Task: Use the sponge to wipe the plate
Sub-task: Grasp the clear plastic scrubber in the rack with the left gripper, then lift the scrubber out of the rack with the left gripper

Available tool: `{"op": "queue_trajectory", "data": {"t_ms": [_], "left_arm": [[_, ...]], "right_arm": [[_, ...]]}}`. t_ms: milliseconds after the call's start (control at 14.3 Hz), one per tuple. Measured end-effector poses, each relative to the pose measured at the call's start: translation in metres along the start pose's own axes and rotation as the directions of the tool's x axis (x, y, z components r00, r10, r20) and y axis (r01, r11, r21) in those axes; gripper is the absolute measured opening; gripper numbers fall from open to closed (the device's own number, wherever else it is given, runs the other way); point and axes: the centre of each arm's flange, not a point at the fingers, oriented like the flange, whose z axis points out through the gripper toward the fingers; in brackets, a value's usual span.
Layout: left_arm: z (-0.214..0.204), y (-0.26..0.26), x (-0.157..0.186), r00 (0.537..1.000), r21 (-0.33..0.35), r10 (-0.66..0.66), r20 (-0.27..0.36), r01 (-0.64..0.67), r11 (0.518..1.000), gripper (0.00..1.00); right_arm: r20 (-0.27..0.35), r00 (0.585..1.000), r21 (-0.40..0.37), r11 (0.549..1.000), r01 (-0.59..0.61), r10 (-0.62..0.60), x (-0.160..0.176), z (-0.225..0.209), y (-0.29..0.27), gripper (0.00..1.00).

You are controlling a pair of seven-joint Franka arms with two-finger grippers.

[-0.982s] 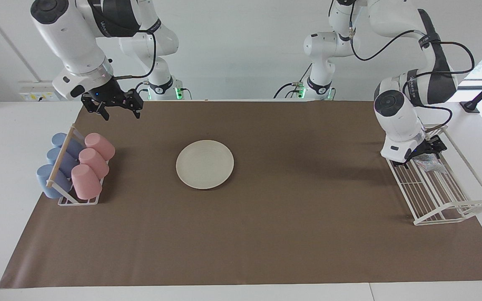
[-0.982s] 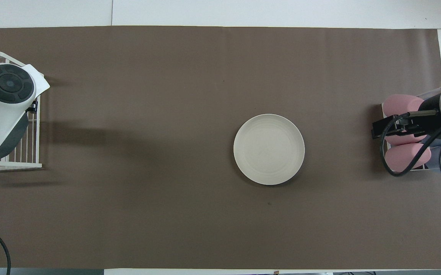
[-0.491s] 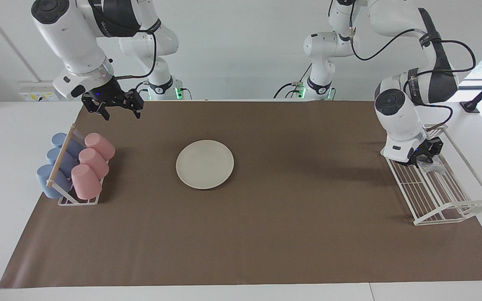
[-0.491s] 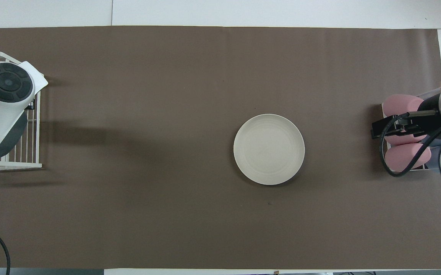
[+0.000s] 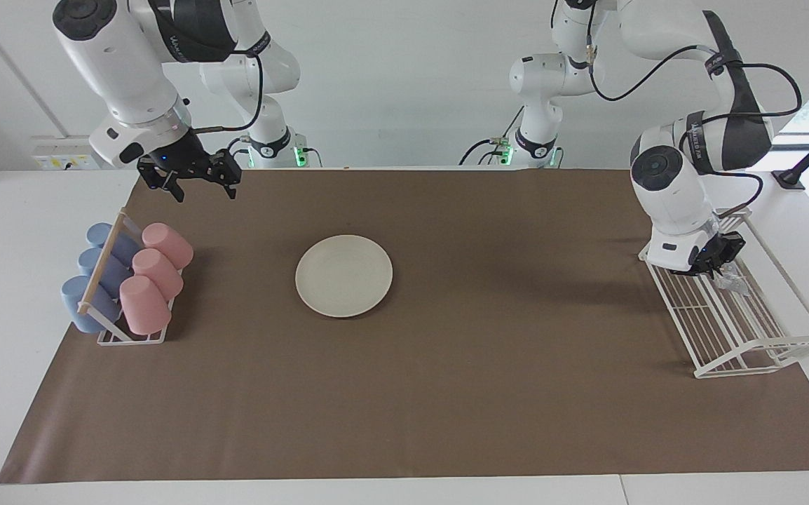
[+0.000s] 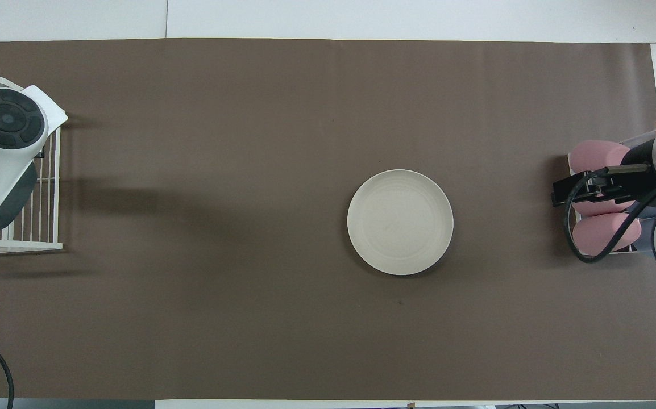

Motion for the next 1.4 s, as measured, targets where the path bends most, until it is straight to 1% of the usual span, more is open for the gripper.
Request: {"op": "queue_trajectory", "data": {"t_ms": [70,140,281,421,561,631,771,912,982,1122,1262,1403], "left_arm": [[-0.009,-0.009,0.004,0.999,-0.011,-0.031,0.012,0.031,0.999,0.06],[-0.022,-0.018,0.009,0.997,-0.045,-0.075,0.031,0.077,0.996,0.06],[-0.055,-0.032,0.017,0.984,-0.154,-0.155,0.086,0.167,0.974,0.06],[-0.086,-0.043,0.020,0.965,-0.289,-0.206,0.162,0.246,0.925,0.06],[-0.111,-0.052,0.018,0.943,-0.411,-0.221,0.250,0.310,0.857,0.06],[-0.123,-0.054,0.017,0.931,-0.479,-0.216,0.295,0.339,0.810,0.06],[-0.143,-0.055,0.016,0.909,-0.608,-0.185,0.374,0.390,0.691,0.06],[-0.149,-0.057,0.015,0.883,-0.701,-0.145,0.446,0.445,0.557,0.06],[-0.148,-0.060,0.015,0.868,-0.733,-0.124,0.481,0.476,0.486,0.06],[-0.145,-0.064,0.014,0.843,-0.773,-0.072,0.533,0.520,0.364,0.06],[-0.149,-0.056,0.010,0.826,-0.797,-0.008,0.564,0.546,0.259,0.06],[-0.155,-0.042,0.002,0.811,-0.808,0.062,0.582,0.568,0.156,0.06]], "right_arm": [[0.000,1.000,0.000,1.000,0.000,0.000,0.000,0.000,0.000,1.00],[0.000,1.000,0.000,1.000,0.000,0.000,0.000,0.000,0.000,1.00],[0.000,1.000,0.000,1.000,0.000,0.000,0.000,0.000,0.000,1.00],[0.000,1.000,0.000,1.000,0.001,-0.001,0.000,0.000,0.000,1.00],[0.000,1.000,0.000,1.000,0.001,-0.001,0.000,0.000,0.000,1.00],[0.000,1.000,0.000,1.000,0.001,-0.001,0.000,0.000,0.000,1.00],[0.000,1.000,0.000,1.000,-0.001,0.001,0.000,0.000,0.000,1.00],[0.000,1.000,0.000,1.000,-0.016,0.016,0.000,0.000,0.000,1.00],[0.000,1.000,0.000,1.000,-0.027,0.027,0.000,0.000,-0.001,1.00],[0.000,0.999,0.000,0.999,-0.052,0.052,0.000,0.000,-0.001,1.00],[0.000,0.997,0.000,0.997,-0.082,0.082,0.000,0.000,-0.002,1.00],[0.000,0.992,-0.001,0.992,-0.125,0.125,0.000,0.000,-0.007,1.00]]}}
